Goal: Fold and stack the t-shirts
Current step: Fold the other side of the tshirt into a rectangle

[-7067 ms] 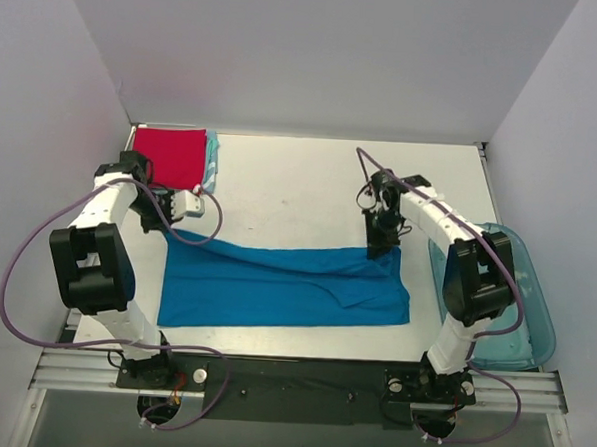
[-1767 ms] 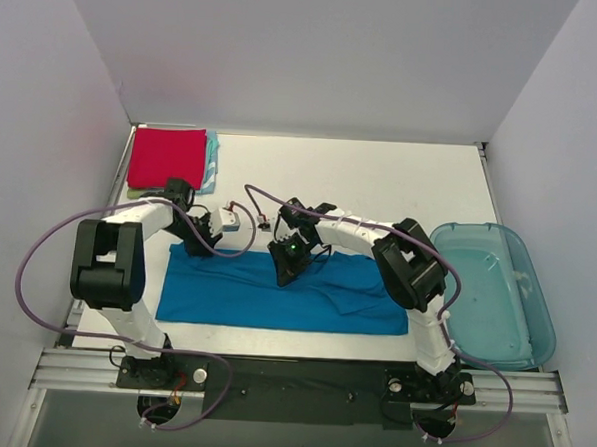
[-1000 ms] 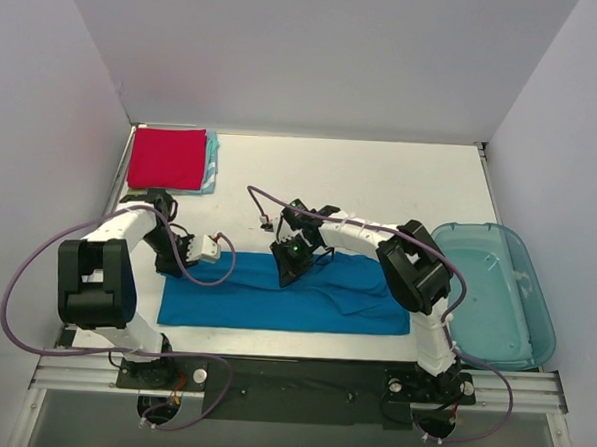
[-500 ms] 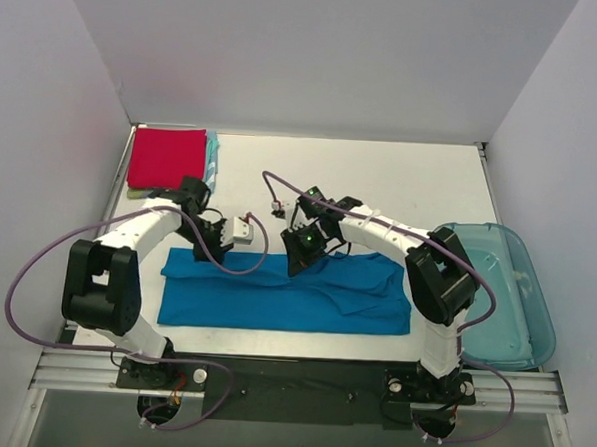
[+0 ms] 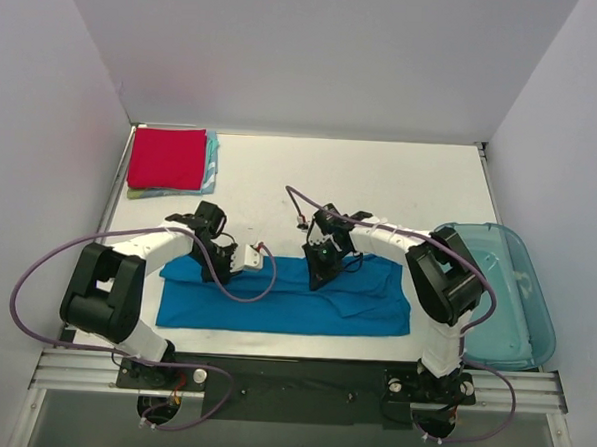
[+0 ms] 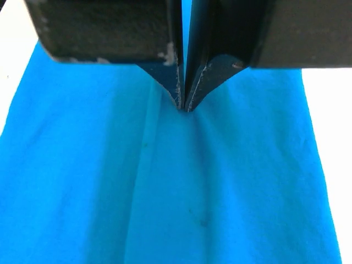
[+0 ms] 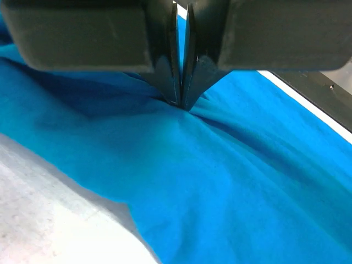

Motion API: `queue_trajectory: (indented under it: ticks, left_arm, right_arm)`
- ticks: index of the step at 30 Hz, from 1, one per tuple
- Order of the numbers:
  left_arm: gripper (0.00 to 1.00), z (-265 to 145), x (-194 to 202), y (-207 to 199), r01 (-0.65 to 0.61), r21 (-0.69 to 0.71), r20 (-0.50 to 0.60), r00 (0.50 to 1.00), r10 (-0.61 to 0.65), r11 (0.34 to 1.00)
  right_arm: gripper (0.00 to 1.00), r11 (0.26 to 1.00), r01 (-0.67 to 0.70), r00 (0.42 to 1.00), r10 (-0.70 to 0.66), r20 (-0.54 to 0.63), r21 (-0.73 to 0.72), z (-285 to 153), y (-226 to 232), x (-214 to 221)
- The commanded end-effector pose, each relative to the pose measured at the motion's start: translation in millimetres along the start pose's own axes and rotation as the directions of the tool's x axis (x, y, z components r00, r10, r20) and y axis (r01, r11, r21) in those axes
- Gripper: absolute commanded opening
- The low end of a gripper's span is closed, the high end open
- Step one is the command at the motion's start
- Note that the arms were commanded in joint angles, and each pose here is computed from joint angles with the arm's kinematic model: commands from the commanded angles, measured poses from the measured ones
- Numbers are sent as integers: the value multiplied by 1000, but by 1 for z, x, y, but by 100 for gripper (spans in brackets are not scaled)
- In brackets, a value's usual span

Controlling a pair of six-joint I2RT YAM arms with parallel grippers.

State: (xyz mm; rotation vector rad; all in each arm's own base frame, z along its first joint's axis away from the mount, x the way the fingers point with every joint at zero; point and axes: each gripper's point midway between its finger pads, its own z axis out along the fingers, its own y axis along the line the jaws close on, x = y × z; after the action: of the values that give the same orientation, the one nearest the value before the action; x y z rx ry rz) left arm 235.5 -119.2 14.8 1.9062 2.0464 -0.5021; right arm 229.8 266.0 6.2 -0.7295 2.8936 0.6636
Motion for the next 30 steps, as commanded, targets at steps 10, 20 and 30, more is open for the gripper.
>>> queue_trajectory:
  ticks: [10, 20, 30]
  left_arm:
    - [33, -32, -20, 23, -127, -48, -16, 992, 127, 991]
    - [41, -47, -183, 23, -67, -61, 318, 945, 83, 996]
    - [43, 17, -259, 71, 125, -171, 365, 929, -55, 977]
  right_arm:
    - [10, 989, -96, 981, 76, 180, 109, -71, -1, -17]
    - [39, 787, -556, 820, 466, 331, 268, -116, -81, 80]
    - [33, 696, -684, 704, 550, 450, 220, -145, -118, 78]
